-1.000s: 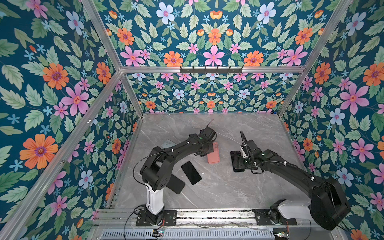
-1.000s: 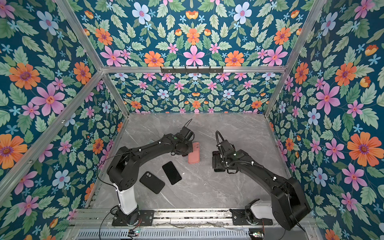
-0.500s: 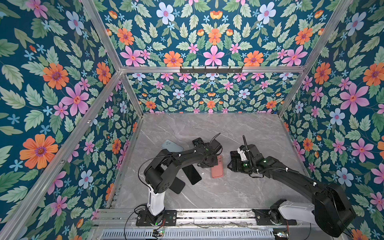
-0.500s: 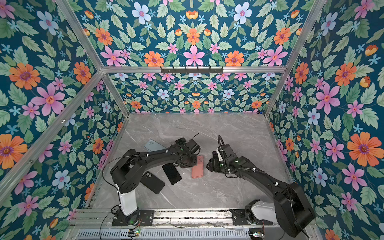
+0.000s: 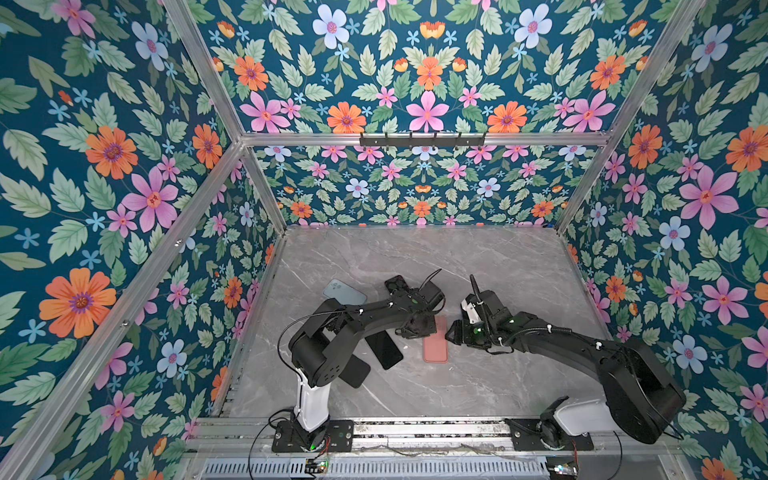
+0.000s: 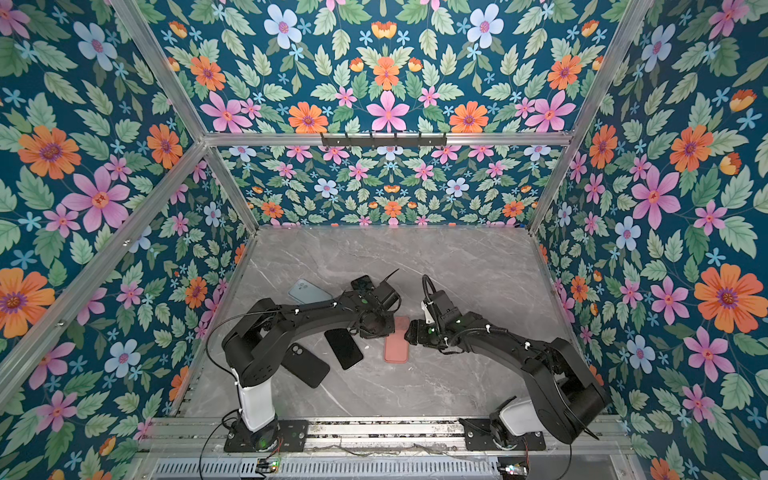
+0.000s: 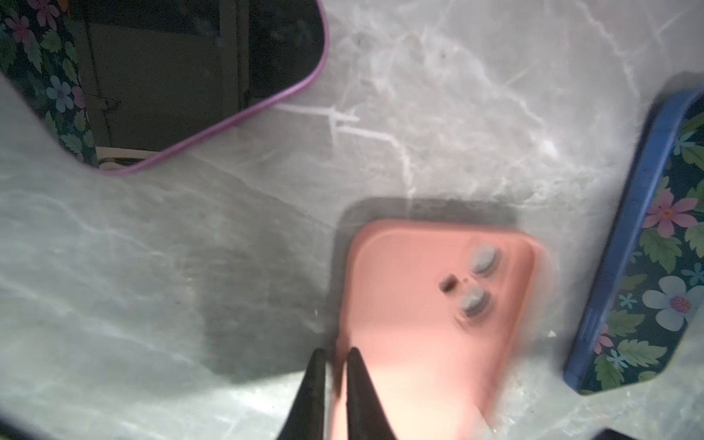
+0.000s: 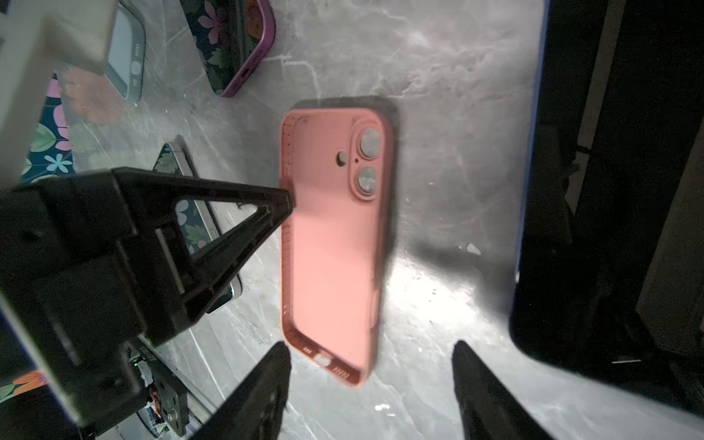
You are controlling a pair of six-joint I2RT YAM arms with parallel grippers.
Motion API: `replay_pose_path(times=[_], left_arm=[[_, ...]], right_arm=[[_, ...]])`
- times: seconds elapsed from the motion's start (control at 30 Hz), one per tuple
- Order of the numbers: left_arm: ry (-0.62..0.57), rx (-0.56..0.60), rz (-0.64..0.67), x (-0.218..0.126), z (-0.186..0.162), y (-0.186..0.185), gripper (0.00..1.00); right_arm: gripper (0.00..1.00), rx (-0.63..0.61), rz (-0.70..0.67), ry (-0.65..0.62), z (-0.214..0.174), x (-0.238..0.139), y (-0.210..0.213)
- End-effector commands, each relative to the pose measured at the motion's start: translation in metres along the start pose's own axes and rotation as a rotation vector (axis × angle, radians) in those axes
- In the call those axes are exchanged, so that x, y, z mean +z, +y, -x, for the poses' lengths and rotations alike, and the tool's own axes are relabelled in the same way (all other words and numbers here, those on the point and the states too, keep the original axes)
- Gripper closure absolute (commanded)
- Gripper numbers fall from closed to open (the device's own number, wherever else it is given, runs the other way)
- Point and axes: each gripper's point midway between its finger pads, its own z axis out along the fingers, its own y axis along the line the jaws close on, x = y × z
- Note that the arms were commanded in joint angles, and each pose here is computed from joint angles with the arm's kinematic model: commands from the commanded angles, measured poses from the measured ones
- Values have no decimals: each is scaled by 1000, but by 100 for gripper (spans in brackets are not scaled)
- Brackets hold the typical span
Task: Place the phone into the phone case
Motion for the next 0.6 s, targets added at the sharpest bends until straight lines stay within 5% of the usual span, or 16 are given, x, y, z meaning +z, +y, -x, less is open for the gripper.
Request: replay_pose_path(times=[0.0,0.57], left_arm=[[23,14,2,-2,-6,2,80],[194,52,-235,-5,-56,-11,75]], right_arm=[[35,13,7,-6,4,4,3],[38,4,-24,12,7,15,1]])
